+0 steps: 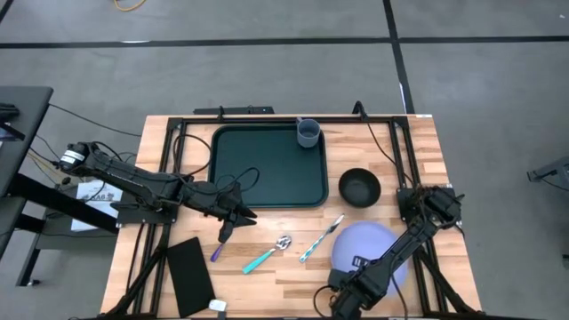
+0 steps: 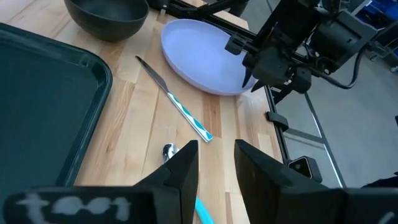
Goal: Set up tray
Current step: Put the plate on the serving tray
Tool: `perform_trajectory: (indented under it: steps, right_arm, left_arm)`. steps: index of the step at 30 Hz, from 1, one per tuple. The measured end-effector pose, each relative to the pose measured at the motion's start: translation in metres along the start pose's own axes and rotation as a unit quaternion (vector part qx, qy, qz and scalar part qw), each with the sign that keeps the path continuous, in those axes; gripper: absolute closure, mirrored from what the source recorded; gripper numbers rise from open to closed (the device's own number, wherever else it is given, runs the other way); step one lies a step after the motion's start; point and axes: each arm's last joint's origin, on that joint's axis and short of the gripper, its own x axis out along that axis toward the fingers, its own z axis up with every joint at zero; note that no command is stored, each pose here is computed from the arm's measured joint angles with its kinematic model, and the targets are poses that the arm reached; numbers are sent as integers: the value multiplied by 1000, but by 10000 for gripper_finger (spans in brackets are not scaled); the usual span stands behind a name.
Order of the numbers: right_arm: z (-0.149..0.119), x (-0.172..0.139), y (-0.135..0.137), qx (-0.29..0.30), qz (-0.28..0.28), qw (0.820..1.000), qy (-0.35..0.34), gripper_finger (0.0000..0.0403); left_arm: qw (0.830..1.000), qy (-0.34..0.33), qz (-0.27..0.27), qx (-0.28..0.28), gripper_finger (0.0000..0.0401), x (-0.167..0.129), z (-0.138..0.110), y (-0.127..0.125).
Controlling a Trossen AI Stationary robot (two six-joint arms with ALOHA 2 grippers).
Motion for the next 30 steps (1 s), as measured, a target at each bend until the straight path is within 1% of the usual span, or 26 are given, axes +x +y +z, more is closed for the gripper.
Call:
perform_trajectory:
  steps: [3, 6, 8, 12, 15, 20, 24, 30]
  right_arm:
    - [2, 0, -1, 3, 1, 1000, 0, 343]
    - [4, -1, -3, 10, 1, 1000, 3, 383]
    - [5, -2, -3, 11, -1, 1000, 0, 393]
    - [7, -2, -3, 28, 2, 1000, -2, 387]
    - [9, -2, -4, 44, 1, 999, -4, 396]
    - [9, -3, -4, 66, 2, 998, -6, 398]
    - [11, -9, -1, 79, 2, 997, -16, 400]
    - [16, -24, 1, 88, -15, 995, -32, 402]
  left_arm:
    - [1000, 0, 0, 0, 310, 0, 0, 0]
    - [1000, 1, 0, 0, 310, 0, 0, 0]
    - [1000, 1, 0, 0, 310, 0, 0, 0]
    - [1000, 1, 0, -3, 310, 0, 0, 0]
    - [1000, 1, 0, -5, 310, 0, 0, 0]
    - [1000, 1, 0, -5, 310, 0, 0, 0]
    - [1000, 1, 0, -5, 310, 0, 0, 0]
    - [1000, 1, 0, -5, 310, 0, 0, 0]
